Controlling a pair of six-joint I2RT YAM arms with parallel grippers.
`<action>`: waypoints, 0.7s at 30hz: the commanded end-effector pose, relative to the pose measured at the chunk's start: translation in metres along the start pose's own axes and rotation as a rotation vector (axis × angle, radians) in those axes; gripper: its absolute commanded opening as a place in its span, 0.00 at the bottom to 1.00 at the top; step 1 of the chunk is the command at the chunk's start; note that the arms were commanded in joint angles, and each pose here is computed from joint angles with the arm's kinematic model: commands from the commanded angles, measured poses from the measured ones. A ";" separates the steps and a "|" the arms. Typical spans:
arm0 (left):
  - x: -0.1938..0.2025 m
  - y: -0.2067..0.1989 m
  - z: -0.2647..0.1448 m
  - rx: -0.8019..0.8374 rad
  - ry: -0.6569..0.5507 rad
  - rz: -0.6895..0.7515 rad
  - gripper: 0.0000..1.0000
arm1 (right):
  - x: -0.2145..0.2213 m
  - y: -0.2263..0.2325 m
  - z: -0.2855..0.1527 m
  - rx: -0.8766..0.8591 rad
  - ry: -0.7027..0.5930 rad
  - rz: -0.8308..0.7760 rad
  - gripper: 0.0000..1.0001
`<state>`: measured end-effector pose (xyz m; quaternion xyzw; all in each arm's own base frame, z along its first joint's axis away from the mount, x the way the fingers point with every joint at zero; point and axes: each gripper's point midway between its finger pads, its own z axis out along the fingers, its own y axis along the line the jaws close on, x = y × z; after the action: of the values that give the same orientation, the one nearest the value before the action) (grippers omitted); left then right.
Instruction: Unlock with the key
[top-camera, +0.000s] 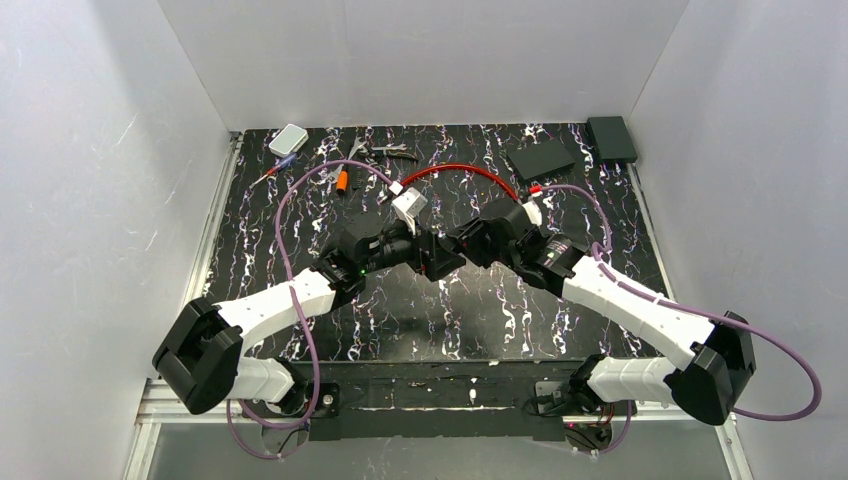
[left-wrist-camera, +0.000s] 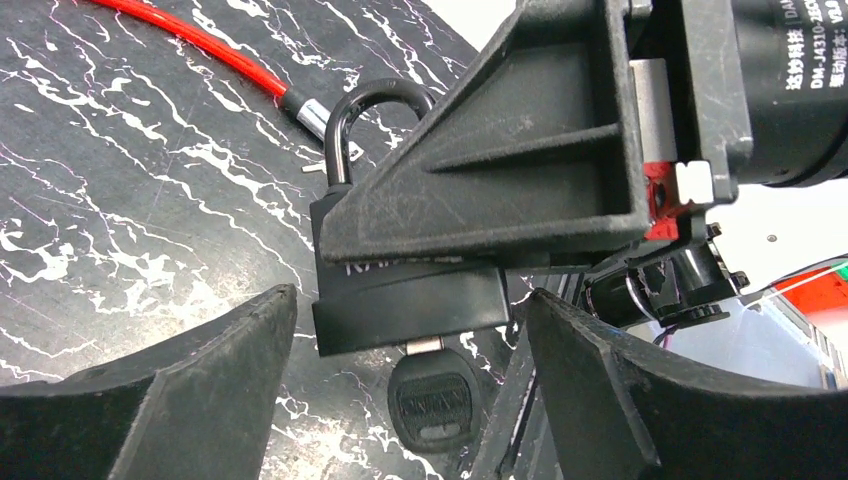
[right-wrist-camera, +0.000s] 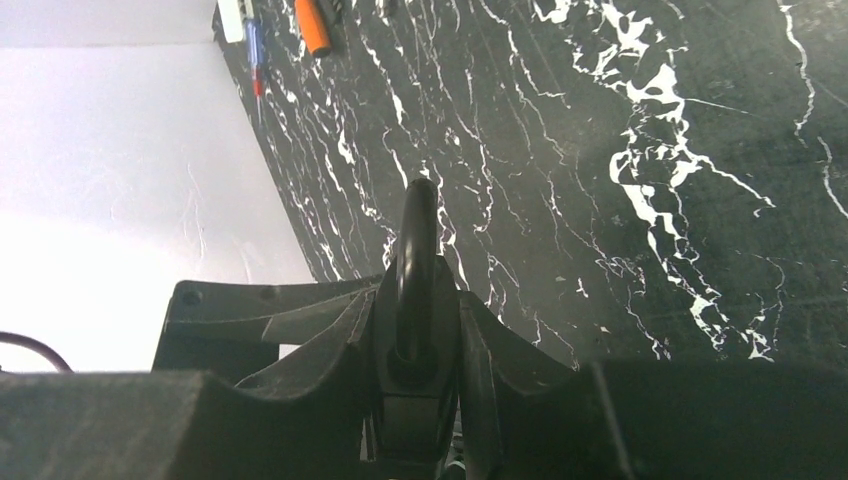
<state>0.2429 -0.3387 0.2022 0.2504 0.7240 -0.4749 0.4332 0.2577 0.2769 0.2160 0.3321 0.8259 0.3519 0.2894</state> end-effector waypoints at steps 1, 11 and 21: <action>-0.021 -0.005 0.002 0.008 -0.055 0.032 0.80 | 0.003 0.048 -0.012 -0.176 0.016 -0.018 0.01; -0.022 -0.005 0.002 0.014 -0.053 0.063 0.11 | 0.014 0.054 -0.019 -0.241 0.053 -0.082 0.01; -0.024 -0.002 -0.003 -0.008 -0.071 0.115 0.00 | -0.022 0.046 -0.033 -0.193 -0.114 -0.095 0.94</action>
<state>0.2446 -0.3353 0.1941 0.2628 0.7299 -0.4556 0.4366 0.2546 0.2859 0.2337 0.2715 0.8218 0.3799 0.3265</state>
